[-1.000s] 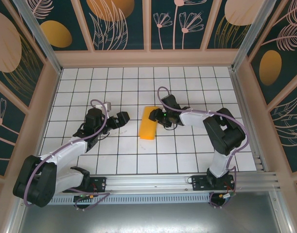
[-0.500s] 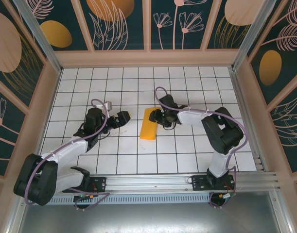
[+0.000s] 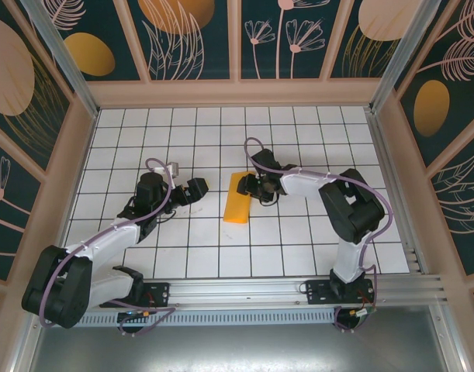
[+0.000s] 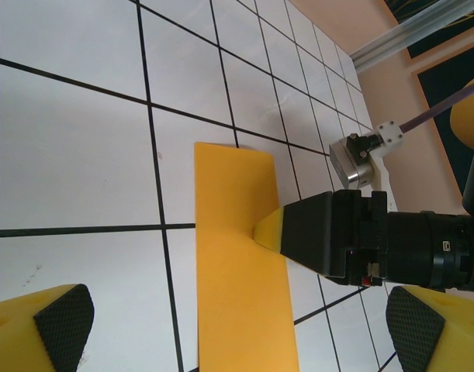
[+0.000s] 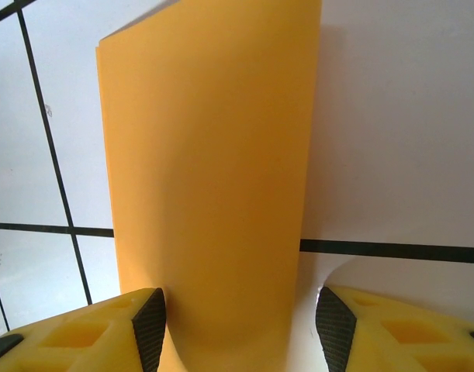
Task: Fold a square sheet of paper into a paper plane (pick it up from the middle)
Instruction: Fold the square sheet of paper in half at the center of the table.
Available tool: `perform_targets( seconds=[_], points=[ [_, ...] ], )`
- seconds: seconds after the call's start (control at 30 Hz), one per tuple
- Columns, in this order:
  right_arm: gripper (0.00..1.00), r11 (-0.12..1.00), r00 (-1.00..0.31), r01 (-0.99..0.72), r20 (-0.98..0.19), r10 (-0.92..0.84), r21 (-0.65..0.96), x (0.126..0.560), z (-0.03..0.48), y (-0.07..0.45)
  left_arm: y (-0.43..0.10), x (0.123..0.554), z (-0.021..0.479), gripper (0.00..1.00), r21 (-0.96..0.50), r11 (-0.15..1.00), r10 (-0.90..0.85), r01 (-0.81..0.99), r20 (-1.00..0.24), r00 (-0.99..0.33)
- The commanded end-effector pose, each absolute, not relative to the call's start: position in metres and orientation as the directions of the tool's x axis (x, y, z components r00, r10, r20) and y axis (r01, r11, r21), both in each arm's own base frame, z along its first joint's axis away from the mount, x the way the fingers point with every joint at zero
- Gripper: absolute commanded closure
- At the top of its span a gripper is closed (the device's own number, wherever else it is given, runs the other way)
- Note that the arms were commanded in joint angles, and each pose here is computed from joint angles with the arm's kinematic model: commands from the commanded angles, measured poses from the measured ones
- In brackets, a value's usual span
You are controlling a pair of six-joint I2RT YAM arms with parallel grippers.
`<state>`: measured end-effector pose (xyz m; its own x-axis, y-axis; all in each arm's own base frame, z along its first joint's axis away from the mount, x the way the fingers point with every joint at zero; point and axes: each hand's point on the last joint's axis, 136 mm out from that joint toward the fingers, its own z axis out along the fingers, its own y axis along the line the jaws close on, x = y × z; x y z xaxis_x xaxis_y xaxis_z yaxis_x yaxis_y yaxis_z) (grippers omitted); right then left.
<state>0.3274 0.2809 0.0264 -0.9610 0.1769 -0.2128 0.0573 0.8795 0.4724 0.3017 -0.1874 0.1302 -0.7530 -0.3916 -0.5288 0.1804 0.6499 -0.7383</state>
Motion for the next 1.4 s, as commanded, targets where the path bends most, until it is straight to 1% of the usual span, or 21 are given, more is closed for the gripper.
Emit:
perform_targets(
  seconds=[0.0, 0.37, 0.5, 0.6, 0.67, 0.73, 0.77, 0.8, 0.9, 0.93, 1.27, 1.37],
  points=[
    [0.42, 0.92, -0.971, 0.056, -0.195, 0.141, 0.387, 0.322, 0.001, 0.271, -0.191, 0.302, 0.134, 0.01, -0.744, 0.636, -0.386, 0.206, -0.538, -0.75],
    [0.43, 0.933, -0.97, 0.08, -0.189, 0.154, 0.352, 0.321, -0.006, 0.264, -0.193, 0.303, 0.135, 0.01, -0.75, 0.63, -0.383, 0.202, -0.526, -0.759],
    [0.43, 0.943, -0.972, 0.086, -0.181, 0.15, 0.322, 0.318, -0.012, 0.261, -0.199, 0.305, 0.13, 0.12, -0.766, 0.618, -0.379, 0.179, -0.489, -0.786],
    [0.43, 0.946, -0.972, 0.086, -0.182, 0.148, 0.313, 0.318, -0.012, 0.259, -0.204, 0.307, 0.123, 0.22, -0.775, 0.611, -0.371, 0.158, -0.458, -0.808],
    [0.43, 0.948, -0.972, 0.089, -0.18, 0.149, 0.306, 0.318, -0.013, 0.258, -0.211, 0.309, 0.12, 0.35, -0.774, 0.613, -0.353, 0.157, -0.446, -0.823],
    [0.43, 0.949, -0.972, 0.089, -0.182, 0.15, 0.303, 0.317, -0.014, 0.257, -0.218, 0.312, 0.117, 0.53, -0.775, 0.612, -0.335, 0.158, -0.434, -0.836],
    [0.43, 0.95, -0.972, 0.089, -0.181, 0.149, 0.3, 0.317, -0.015, 0.257, -0.222, 0.313, 0.113, 0.66, -0.774, 0.615, -0.328, 0.151, -0.425, -0.844],
    [0.43, 0.95, -0.973, 0.089, -0.18, 0.148, 0.298, 0.317, -0.015, 0.257, -0.225, 0.315, 0.109, 0.75, -0.775, 0.617, -0.326, 0.138, -0.411, -0.851],
    [0.43, 0.951, -0.973, 0.09, -0.178, 0.147, 0.295, 0.316, -0.017, 0.257, -0.238, 0.32, 0.1, 0.98, -0.776, 0.618, -0.299, 0.126, -0.381, -0.875],
    [0.43, 0.952, -0.973, 0.088, -0.178, 0.145, 0.294, 0.315, -0.017, 0.257, -0.242, 0.321, 0.097, 1.0, -0.773, 0.622, -0.29, 0.122, -0.373, -0.882],
    [0.43, 0.96, -0.975, 0.086, -0.174, 0.136, 0.267, 0.312, -0.022, 0.253, -0.283, 0.335, 0.08, 1.0, -0.773, 0.621, -0.213, 0.132, -0.328, -0.921],
    [0.43, 0.961, -0.975, 0.09, -0.175, 0.139, 0.262, 0.312, -0.023, 0.252, -0.288, 0.337, 0.065, 1.0, -0.766, 0.634, -0.202, 0.106, -0.297, -0.933]
  ],
)
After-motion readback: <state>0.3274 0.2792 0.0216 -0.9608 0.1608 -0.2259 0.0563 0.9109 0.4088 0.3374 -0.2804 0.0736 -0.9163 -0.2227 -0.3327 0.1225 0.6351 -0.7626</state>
